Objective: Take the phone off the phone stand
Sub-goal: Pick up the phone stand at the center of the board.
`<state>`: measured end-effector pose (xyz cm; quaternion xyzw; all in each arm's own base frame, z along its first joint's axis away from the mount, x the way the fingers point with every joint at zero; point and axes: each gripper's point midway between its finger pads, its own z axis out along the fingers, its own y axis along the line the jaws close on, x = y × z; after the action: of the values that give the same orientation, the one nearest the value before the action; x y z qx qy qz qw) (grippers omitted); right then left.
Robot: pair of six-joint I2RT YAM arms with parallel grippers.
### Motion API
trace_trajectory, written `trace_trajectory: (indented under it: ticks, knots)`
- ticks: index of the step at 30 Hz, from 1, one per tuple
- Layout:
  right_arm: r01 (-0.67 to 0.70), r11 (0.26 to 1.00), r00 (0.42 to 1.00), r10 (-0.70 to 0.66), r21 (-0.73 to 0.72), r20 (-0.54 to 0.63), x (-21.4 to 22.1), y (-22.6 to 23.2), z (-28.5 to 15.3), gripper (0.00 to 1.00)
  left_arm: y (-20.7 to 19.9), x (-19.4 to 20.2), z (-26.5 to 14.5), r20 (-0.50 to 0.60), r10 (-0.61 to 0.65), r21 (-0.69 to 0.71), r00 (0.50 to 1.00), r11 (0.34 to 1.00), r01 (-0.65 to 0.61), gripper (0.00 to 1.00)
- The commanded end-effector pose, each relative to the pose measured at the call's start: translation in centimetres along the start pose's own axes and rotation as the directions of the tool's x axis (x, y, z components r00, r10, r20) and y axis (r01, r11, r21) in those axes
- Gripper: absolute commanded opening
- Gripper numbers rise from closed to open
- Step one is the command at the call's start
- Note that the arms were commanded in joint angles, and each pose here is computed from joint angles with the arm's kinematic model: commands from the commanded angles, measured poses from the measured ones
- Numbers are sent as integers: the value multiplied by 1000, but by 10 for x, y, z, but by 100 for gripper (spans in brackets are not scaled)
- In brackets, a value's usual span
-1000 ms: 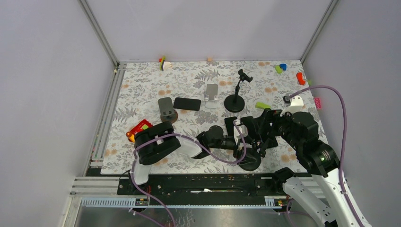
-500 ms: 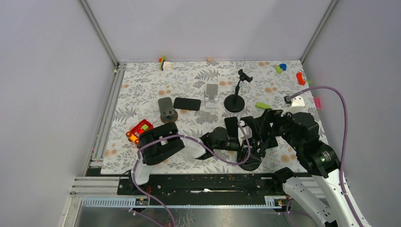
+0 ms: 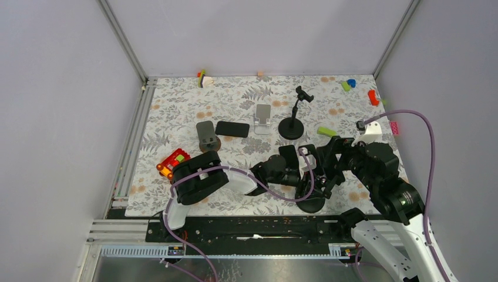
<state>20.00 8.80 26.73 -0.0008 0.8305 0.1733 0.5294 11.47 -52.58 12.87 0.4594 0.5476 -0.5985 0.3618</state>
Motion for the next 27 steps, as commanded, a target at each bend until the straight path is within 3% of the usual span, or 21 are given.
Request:
trace_trajectory:
  ticks: [1,4,9,17,27]
  knots:
    - [0,1000,999,-1,18,50,-10,-3,-1,100,-20,-45,3,105,74,69,992,994,-82,5]
    - [5,1000,998,-6,16,59,-12,-3,-2,100,-30,-59,-6,132,94,73,987,992,-104,0]
    - [18,1000,998,-19,25,63,-16,-4,-2,100,-51,-80,-30,140,142,82,980,985,-154,0]
    - [13,1000,999,-13,4,51,-16,2,8,100,-55,-90,-94,187,103,14,977,994,-107,0]
    - [-8,1000,1000,8,-15,25,-8,7,22,100,-20,-96,-188,227,132,-262,965,963,-70,0]
